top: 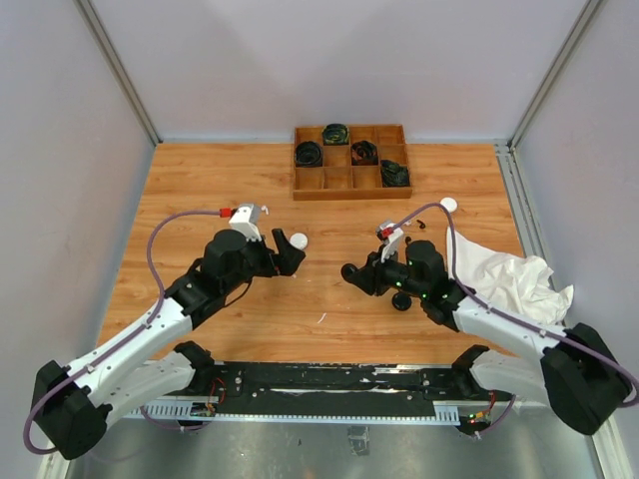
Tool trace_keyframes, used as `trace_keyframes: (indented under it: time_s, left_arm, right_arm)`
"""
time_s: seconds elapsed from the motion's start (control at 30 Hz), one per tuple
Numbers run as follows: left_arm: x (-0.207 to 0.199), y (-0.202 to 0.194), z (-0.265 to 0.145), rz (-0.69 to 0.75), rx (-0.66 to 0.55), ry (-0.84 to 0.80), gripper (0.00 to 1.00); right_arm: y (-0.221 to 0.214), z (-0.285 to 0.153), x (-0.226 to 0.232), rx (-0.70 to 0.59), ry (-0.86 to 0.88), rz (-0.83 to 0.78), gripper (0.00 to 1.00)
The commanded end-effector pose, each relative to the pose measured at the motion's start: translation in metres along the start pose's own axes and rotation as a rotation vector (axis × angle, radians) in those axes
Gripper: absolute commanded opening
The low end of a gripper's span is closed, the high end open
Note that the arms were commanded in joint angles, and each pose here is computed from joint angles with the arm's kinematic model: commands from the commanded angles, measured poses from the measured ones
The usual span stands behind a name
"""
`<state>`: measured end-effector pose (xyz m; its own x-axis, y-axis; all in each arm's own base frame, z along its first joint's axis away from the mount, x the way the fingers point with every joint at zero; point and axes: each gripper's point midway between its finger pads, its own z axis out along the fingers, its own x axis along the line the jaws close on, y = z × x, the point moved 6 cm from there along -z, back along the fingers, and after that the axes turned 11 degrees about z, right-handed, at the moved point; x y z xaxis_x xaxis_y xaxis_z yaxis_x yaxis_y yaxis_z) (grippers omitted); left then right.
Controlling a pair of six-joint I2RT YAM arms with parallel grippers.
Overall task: Insert the wireless bluetooth earbuds into the charging case
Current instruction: Place the charging case at the center of the board.
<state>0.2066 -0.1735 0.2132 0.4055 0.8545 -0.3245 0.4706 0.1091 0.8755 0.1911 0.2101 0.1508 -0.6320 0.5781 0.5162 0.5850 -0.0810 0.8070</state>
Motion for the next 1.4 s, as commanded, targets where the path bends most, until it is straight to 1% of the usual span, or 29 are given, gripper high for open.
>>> trace_keyframes:
  time_s: [0.0,0.13,0.2,0.33,0.47,0.53,0.6,0.67,0.73,0.9,0.97,1.07,1.17,1.27,1.37]
  left_arm:
    - [0.02,-0.01,-0.004,-0.081,-0.072,0.114,0.99]
    - [0.021,-0.022,-0.012,-0.071,-0.087,0.067,0.99]
    - [0.021,-0.027,-0.017,-0.063,-0.091,0.049,0.99]
    - [0.022,-0.034,-0.024,-0.055,-0.096,0.022,0.99]
    - [0.022,-0.046,-0.025,-0.049,-0.066,-0.008,0.99]
    - [0.02,-0.049,-0.026,-0.043,-0.053,-0.028,0.99]
    - [0.02,-0.05,-0.027,-0.038,-0.048,-0.036,0.99]
    - [0.019,-0.05,-0.028,-0.03,-0.048,-0.046,0.99]
    - [0.018,-0.05,-0.029,-0.022,-0.055,-0.061,0.99]
    - [0.014,-0.053,-0.028,-0.007,-0.056,-0.106,0.99]
    - [0.013,-0.053,-0.025,0.001,-0.052,-0.12,0.99]
    - [0.01,-0.051,-0.019,0.014,-0.047,-0.134,0.99]
    - [0.005,-0.045,-0.012,0.023,-0.038,-0.157,0.99]
    - [-0.001,-0.043,-0.006,0.039,-0.009,-0.19,0.99]
    - [-0.006,-0.042,-0.003,0.044,0.01,-0.22,0.99]
  right_arm:
    - [-0.011,0.014,-0.002,0.13,-0.076,0.167,0.07]
    - [-0.026,0.03,-0.007,0.244,-0.115,0.262,0.08]
    - [-0.034,0.037,-0.011,0.277,-0.137,0.313,0.08]
    - [-0.047,0.049,-0.018,0.318,-0.188,0.378,0.12]
    - [-0.061,0.051,-0.024,0.357,-0.237,0.441,0.19]
    - [-0.067,0.049,-0.028,0.369,-0.262,0.46,0.27]
    - [-0.072,0.046,-0.031,0.372,-0.298,0.467,0.3]
    - [-0.075,0.04,-0.034,0.379,-0.331,0.467,0.35]
    - [-0.075,0.036,-0.034,0.376,-0.351,0.461,0.41]
    - [-0.07,0.021,-0.032,0.338,-0.366,0.429,0.46]
    - [-0.064,0.014,-0.027,0.332,-0.346,0.384,0.51]
    - [-0.051,-0.003,-0.025,0.327,-0.373,0.283,0.56]
    - [-0.034,-0.026,-0.028,0.288,-0.467,0.19,0.61]
    - [-0.026,-0.05,-0.034,0.237,-0.592,0.158,0.63]
    - [-0.025,-0.065,-0.042,0.203,-0.676,0.149,0.65]
